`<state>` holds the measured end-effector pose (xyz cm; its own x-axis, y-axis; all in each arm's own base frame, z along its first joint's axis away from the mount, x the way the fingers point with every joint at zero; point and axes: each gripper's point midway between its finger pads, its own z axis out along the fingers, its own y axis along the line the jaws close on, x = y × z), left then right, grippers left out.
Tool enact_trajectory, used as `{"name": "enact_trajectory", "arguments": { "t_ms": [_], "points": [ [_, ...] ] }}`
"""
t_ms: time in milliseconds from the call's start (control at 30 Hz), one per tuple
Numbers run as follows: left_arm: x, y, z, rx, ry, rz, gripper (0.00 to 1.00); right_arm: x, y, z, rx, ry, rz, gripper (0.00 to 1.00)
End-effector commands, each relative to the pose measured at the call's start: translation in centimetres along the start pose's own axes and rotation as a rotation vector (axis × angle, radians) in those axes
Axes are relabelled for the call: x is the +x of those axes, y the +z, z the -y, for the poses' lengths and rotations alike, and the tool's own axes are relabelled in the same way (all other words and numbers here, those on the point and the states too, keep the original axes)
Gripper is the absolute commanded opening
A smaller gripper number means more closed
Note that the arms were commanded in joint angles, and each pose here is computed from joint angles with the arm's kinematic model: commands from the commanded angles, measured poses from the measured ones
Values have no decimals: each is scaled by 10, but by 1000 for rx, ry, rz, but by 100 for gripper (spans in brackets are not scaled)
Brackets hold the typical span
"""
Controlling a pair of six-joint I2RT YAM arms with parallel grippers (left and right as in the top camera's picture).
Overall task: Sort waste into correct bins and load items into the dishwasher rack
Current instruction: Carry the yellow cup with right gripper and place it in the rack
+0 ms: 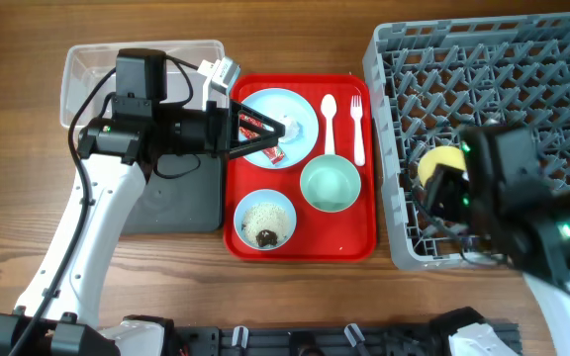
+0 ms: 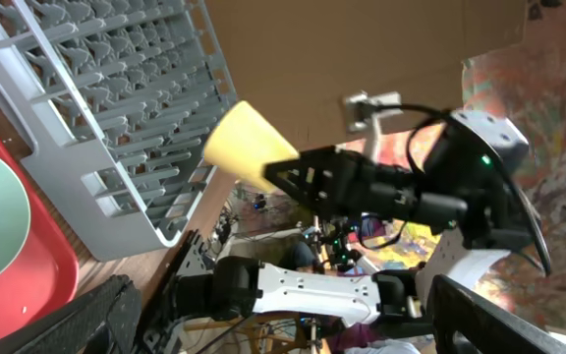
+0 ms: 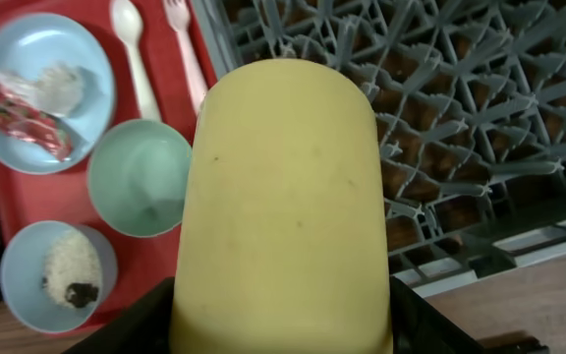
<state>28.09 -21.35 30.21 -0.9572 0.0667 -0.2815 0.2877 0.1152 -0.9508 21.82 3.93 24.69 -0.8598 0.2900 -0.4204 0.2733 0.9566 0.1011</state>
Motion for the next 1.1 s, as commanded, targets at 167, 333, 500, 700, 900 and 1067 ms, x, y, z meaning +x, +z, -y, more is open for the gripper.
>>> {"name": "enact_trajectory", "arguments": {
  "t_ms": [167, 333, 500, 700, 900, 1067],
  "points": [
    [-1, 1, 1, -1, 10, -2, 95, -15, 33, 10, 23, 47, -117, 52],
    [-1, 1, 1, -1, 11, -2, 95, -16, 47, 11, -42, -4, -197, 52],
    [-1, 1, 1, -1, 11, -2, 95, 3, 60, 19, -17, -33, -351, 52],
    [-1, 1, 1, -1, 11, -2, 95, 18, 79, 17, -17, -59, -488, 52],
    [-1, 1, 1, -1, 11, -2, 96, 27, 94, 19, 2, -55, -544, 63],
    [-1, 1, 1, -1, 11, -2, 97, 14, 101, 22, 20, -21, -482, 72]
  ]
}}
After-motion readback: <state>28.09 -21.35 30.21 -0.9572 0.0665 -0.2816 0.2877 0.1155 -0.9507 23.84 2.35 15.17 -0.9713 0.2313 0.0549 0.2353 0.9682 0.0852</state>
